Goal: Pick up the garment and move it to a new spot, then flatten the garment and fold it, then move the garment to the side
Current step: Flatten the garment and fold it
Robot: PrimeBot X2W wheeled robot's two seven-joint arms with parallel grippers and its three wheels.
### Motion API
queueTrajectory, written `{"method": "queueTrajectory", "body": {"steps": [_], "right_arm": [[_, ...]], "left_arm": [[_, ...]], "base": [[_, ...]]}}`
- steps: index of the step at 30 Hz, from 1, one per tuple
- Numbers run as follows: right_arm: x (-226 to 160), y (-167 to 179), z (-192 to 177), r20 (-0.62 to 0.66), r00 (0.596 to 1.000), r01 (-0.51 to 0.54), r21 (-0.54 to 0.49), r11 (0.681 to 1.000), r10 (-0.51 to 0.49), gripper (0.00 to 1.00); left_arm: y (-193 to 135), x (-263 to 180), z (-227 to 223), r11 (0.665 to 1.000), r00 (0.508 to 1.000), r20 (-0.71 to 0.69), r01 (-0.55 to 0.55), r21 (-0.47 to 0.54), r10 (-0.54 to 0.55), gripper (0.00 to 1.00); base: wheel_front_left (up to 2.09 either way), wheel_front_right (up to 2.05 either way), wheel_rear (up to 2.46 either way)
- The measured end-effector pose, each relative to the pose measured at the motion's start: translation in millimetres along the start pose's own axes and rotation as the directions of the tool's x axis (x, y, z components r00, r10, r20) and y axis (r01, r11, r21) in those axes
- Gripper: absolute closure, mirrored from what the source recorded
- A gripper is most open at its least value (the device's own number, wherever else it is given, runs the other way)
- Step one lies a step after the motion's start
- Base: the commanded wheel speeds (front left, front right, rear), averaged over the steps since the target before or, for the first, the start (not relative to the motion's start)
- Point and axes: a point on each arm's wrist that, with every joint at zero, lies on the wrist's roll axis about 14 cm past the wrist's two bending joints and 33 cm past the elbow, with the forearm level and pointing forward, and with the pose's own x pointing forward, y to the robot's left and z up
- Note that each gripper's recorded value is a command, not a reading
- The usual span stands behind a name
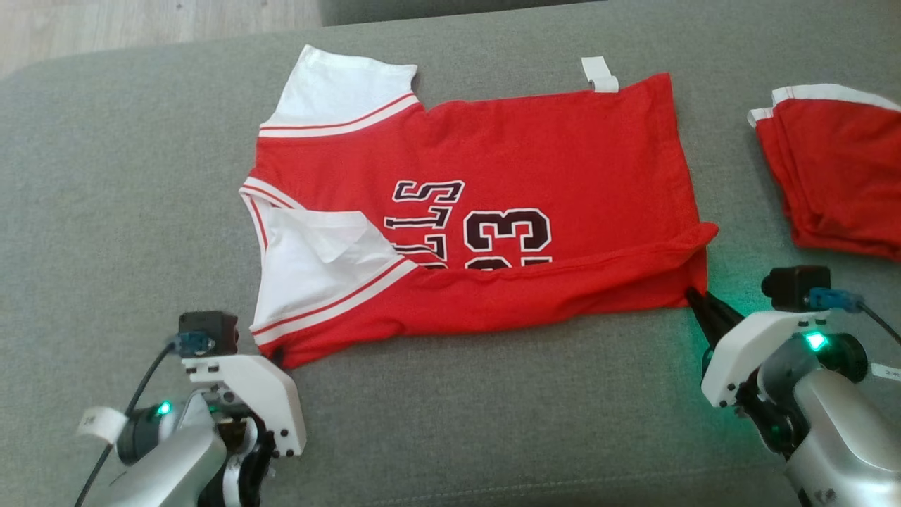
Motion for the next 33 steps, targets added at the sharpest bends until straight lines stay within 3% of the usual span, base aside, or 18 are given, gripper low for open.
{"method": "queueTrajectory", "body": {"steps": [9, 17, 25, 26, 27, 28, 29, 30, 33], "right_arm": [[-14.2, -4.4, 9.6, 0.003, 1.000, 0.001, -0.032, 0.999, -0.001, 1.00], [-48.4, -11.4, -22.6, -0.107, 0.994, -0.005, -0.053, 0.999, -0.001, 1.00], [-77.4, -21.0, -53.5, -0.179, 0.984, 0.029, 0.024, 0.999, -0.024, 1.00], [-79.3, -21.3, -56.6, -0.191, 0.981, 0.031, 0.028, 0.999, -0.025, 0.71], [-80.8, -20.9, -59.6, -0.203, 0.979, 0.033, 0.027, 0.999, -0.027, 0.00], [-81.5, -20.4, -60.4, -0.205, 0.978, 0.035, 0.026, 0.999, -0.029, 0.00], [-81.5, -20.2, -59.1, -0.201, 0.979, 0.038, 0.024, 0.999, -0.032, 0.00], [-81.3, -19.7, -57.6, -0.200, 0.979, 0.039, 0.023, 0.999, -0.034, 0.00], [-82.0, -17.4, -52.4, -0.189, 0.981, 0.038, 0.025, 0.999, -0.033, 0.00]], "left_arm": [[-0.4, -18.0, 6.5, 0.999, 0.999, 0.007, 0.032, 0.021, -0.032, 1.00], [1.9, -52.0, -17.8, 0.994, 0.993, -0.094, 0.074, 0.085, -0.065, 1.00], [-7.7, -80.8, -51.2, 0.993, 0.973, -0.211, 0.110, 0.047, -0.098, 1.00], [-8.0, -81.6, -53.6, 0.993, 0.970, -0.221, 0.111, 0.046, -0.099, 1.00], [-8.4, -82.1, -55.2, 0.993, 0.968, -0.230, 0.113, 0.043, -0.100, 0.72], [-9.2, -82.4, -56.4, 0.993, 0.965, -0.239, 0.116, 0.034, -0.104, 0.22], [-9.4, -82.7, -58.7, 0.993, 0.962, -0.252, 0.117, 0.029, -0.106, 0.22], [-9.0, -82.4, -60.3, 0.992, 0.960, -0.257, 0.119, 0.032, -0.106, 0.00], [-5.6, -80.4, -60.6, 0.993, 0.962, -0.256, 0.111, 0.047, -0.096, 0.00]], "base": [[0.00, 0.00, 0.00], [0.00, 0.00, 0.00], [0.00, 0.00, 0.00], [0.00, 0.00, 0.00], [0.00, 0.00, 0.00], [0.00, 0.00, 0.00], [0.00, 0.00, 0.00], [0.00, 0.00, 0.00], [0.00, 0.00, 0.00]]}}
